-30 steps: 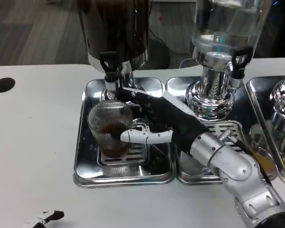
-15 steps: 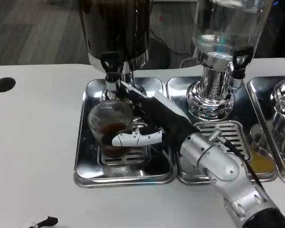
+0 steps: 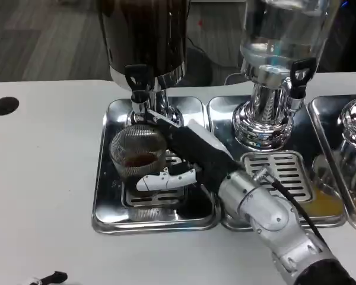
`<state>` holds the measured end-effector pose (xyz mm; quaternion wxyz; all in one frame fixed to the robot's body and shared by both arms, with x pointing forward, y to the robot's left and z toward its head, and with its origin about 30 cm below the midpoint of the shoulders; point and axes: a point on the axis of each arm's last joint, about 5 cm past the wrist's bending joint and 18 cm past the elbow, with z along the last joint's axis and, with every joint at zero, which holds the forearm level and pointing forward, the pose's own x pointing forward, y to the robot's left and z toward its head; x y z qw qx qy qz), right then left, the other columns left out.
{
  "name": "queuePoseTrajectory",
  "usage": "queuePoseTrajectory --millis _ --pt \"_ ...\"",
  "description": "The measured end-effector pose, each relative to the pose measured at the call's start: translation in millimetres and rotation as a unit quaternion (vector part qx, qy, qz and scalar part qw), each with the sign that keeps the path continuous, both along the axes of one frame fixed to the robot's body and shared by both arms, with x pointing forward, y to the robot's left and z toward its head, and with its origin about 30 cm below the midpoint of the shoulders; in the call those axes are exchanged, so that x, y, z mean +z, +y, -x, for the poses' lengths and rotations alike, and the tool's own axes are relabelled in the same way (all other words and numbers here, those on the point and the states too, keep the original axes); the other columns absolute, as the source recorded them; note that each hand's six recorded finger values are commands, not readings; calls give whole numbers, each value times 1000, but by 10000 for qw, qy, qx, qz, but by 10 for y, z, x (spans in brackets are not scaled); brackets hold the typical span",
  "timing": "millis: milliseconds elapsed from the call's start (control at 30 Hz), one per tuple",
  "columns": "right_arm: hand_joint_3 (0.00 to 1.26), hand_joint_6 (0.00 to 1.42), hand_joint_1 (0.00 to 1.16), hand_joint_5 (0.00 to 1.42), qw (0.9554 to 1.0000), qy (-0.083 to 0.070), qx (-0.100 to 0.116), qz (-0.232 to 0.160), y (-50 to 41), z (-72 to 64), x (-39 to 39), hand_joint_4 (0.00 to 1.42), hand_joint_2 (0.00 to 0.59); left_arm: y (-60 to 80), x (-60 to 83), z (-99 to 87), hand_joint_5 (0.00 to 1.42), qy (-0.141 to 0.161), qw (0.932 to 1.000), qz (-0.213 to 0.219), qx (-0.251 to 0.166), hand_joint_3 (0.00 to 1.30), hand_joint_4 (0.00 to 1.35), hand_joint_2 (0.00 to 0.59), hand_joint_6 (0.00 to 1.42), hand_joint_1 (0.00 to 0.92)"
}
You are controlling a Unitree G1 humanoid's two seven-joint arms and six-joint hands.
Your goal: Grasp the cup under the faucet to collect the drink, then remove the cup.
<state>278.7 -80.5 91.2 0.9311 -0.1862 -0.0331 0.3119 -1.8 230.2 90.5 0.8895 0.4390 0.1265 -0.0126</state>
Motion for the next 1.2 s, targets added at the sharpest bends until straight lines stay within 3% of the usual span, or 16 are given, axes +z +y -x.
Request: queuePoseTrajectory --millis 267,567,933,1200 --pt "225 328 945 337 9999 -32 -111 18 12 -13 -24 261 73 40 14 -30 325 -54 10000 -57 36 347 250 79 608 6" --pt "359 473 1002 471 9994 -168 -292 49 46 -4 -25 407 98 56 10 -27 325 -62 9999 18 125 353 256 81 608 2" --pt "499 568 992 573 9989 -224 -419 30 47 -4 -24 513 106 61 8 -31 325 -62 9999 16 141 358 260 81 608 2" --pt "531 590 980 605 9987 -244 -440 22 29 -6 -25 542 114 72 13 -31 332 -61 9999 25 160 359 260 82 608 0"
